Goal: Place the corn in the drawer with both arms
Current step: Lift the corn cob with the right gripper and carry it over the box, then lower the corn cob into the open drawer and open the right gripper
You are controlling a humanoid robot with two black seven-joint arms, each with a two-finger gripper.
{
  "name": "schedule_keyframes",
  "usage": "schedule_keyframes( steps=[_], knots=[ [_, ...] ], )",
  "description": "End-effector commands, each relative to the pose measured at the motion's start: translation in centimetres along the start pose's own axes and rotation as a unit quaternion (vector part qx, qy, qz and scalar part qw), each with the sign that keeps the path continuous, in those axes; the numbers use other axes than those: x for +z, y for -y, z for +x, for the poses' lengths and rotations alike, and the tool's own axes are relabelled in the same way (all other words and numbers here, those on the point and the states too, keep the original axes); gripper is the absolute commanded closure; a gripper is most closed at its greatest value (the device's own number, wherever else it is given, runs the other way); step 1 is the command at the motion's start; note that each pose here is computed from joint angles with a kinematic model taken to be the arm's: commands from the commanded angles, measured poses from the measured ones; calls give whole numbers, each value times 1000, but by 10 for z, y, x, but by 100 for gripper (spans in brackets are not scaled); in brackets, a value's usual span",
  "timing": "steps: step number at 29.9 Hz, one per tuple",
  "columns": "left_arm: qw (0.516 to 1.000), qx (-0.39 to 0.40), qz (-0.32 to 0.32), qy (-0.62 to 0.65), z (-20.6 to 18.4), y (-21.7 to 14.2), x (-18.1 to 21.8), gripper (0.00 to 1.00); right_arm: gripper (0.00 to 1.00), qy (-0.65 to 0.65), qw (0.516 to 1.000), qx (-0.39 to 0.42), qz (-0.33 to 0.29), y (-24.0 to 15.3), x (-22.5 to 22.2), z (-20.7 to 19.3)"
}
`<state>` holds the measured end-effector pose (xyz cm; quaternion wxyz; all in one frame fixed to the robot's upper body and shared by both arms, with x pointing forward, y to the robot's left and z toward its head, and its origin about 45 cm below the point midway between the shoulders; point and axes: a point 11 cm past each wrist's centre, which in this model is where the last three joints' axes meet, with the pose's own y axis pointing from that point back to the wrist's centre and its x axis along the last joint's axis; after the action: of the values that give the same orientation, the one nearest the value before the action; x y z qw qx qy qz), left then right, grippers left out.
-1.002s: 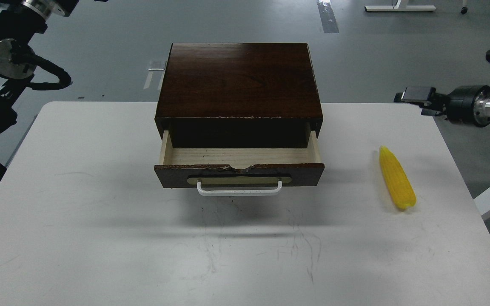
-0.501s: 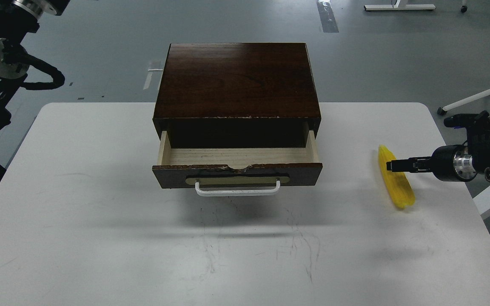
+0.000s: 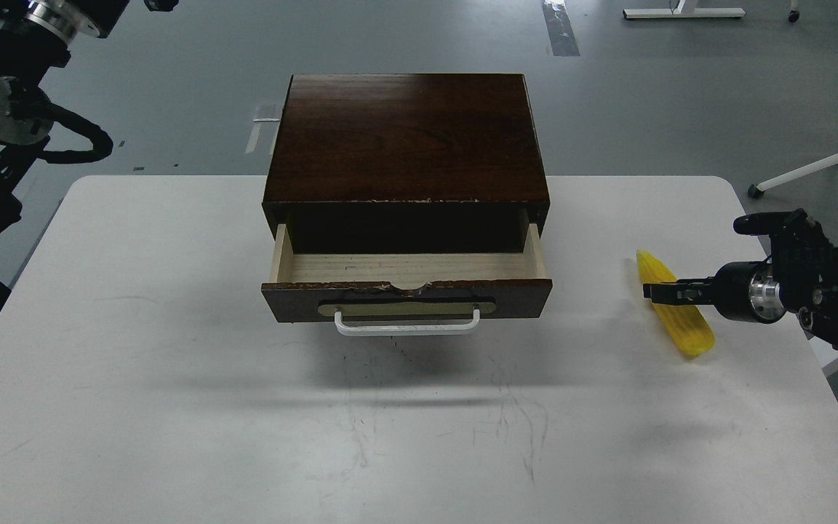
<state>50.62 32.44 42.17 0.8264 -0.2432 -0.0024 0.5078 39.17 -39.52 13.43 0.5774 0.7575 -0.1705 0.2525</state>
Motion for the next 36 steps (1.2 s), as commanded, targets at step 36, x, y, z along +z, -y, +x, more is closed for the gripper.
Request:
schedule_keyframes(
  steps=[36],
  knots=[
    [999, 20, -30, 19, 21, -11, 39, 2, 100, -499, 810, 115, 287, -68, -318, 122]
  ],
)
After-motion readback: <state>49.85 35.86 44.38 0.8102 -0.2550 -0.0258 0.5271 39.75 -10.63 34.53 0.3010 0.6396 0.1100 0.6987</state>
